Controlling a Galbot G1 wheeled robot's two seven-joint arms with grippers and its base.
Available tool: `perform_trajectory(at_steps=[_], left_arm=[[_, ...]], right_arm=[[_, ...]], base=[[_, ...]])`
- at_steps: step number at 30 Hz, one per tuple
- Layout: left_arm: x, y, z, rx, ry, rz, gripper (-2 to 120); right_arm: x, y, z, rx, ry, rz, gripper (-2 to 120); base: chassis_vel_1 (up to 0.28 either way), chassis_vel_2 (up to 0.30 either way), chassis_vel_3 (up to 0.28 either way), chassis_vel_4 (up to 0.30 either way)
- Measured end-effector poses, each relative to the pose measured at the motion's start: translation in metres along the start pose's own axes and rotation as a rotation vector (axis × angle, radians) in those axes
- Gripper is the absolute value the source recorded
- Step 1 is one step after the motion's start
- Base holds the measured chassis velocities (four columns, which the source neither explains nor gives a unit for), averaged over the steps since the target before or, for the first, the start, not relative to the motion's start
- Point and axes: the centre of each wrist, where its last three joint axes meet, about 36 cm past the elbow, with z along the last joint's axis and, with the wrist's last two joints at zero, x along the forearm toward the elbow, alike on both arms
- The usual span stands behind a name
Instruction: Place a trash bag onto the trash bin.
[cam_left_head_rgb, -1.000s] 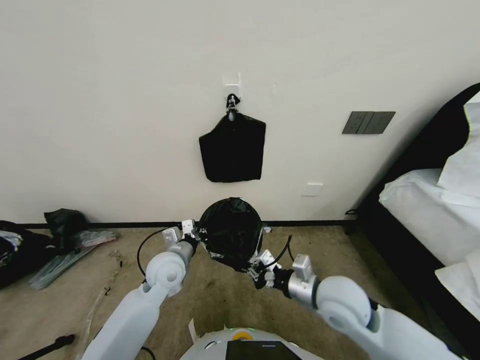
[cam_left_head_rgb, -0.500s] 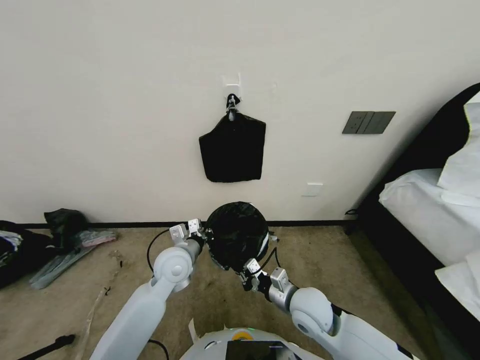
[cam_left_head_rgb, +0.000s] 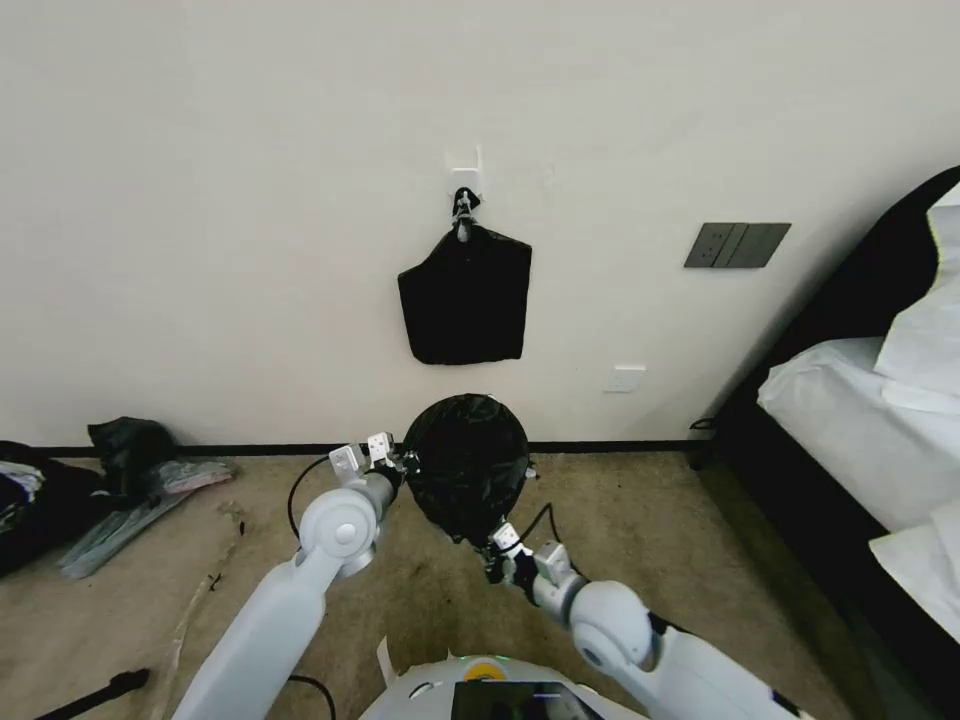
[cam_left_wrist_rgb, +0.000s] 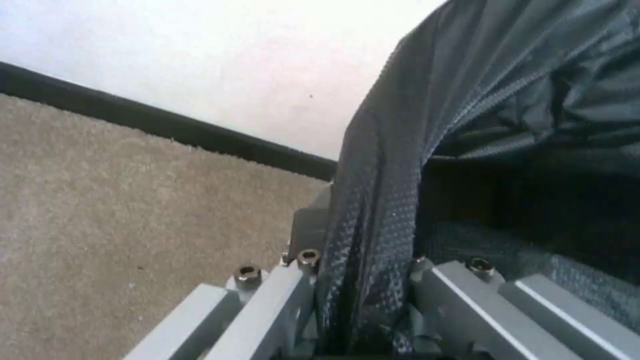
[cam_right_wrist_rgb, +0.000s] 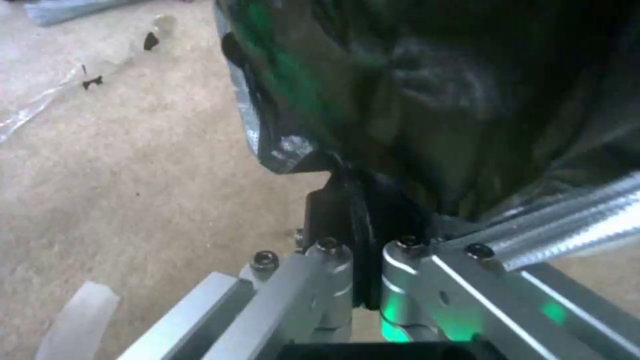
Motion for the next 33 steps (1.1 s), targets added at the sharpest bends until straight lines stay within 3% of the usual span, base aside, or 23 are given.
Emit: perform_trajectory(at_steps=[11, 25, 33], left_arm=[[0.004, 0.0, 0.0, 0.018, 0.008, 0.006, 3], [0.01, 0.01, 0.0, 0.044, 0.013, -0.008, 3], [0.003, 0.02, -0.007, 0.046, -0.001, -0.039, 3]], right_arm=[[-0.027, -0.006, 0.033, -0.044, 0.034, 0.089, 0], [-0.019, -0.007, 0.038, -0.056, -0.006, 0.105, 2], [0.019, 0.005, 0.023, -0.037, -0.111, 0.052, 35]], base=[[0.0, 0.0, 0.0, 0.0], [0.0, 0.0, 0.0, 0.0], [0.0, 0.0, 0.0, 0.0]])
